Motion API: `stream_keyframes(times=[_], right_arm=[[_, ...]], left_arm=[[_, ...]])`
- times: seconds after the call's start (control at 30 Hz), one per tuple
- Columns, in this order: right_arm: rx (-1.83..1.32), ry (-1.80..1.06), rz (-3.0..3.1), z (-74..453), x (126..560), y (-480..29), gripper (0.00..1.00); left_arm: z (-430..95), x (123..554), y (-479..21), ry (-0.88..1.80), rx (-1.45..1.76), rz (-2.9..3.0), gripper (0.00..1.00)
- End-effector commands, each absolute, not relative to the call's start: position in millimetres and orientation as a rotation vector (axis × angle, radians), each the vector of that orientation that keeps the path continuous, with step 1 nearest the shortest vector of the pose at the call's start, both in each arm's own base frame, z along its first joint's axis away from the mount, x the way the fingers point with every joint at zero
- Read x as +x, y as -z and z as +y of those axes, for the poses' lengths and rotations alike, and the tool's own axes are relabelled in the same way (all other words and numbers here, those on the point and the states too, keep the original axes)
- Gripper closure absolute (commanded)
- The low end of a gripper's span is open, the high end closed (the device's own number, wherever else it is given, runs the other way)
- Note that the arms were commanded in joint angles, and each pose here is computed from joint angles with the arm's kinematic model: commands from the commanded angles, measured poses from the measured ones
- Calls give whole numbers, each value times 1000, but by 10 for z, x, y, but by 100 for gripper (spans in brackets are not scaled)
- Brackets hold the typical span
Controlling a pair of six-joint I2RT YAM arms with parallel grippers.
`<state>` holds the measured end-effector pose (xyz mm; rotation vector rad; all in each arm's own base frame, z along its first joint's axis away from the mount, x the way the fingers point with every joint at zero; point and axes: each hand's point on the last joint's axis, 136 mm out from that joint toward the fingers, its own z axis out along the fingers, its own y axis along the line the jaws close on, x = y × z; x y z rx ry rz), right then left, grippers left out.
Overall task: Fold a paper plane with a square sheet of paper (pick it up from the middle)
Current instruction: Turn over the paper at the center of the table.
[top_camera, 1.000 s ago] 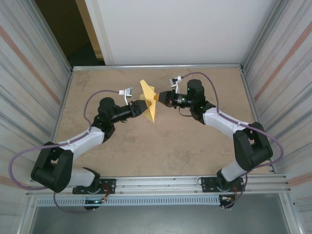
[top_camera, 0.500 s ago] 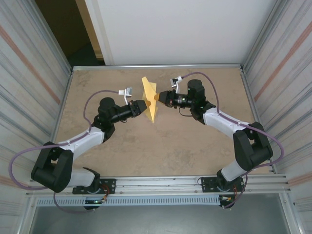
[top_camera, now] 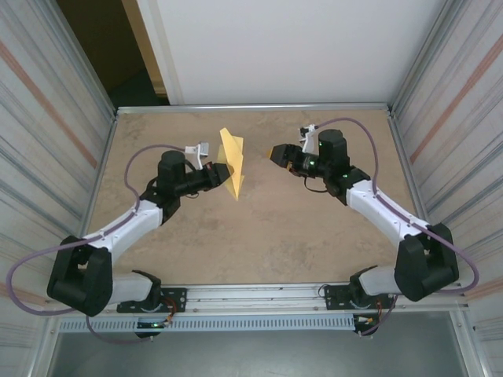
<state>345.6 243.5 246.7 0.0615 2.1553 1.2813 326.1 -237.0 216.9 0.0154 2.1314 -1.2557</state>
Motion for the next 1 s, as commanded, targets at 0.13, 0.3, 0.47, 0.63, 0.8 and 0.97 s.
stream_keyframes(times=[0.13, 0.3, 0.47, 0.63, 0.8, 0.97], right_arm=[[164, -954, 2248, 1923, 3378, -2129, 36], [230, -875, 2257, 1702, 3337, -2056, 36], [277, -830, 2266, 1560, 3307, -1985, 36], [319, -809, 2270, 1452, 3283, -1928, 36], [336, -804, 2283, 1414, 3266, -1870, 36], [346, -804, 2302, 1410, 3257, -1800, 36]], left_arm=[[-1855, 3315, -1703, 328, 202, 2455, 90], [-1656, 3468, -1650, -286, 338, 2459, 90], [-1645, 3651, -1543, -695, 447, 2410, 89], [-1827, 3767, -1183, -862, 565, 2398, 89], [-1991, 3802, -760, -963, 677, 2412, 89], [-2147, 3746, -428, -923, 745, 2483, 87]])
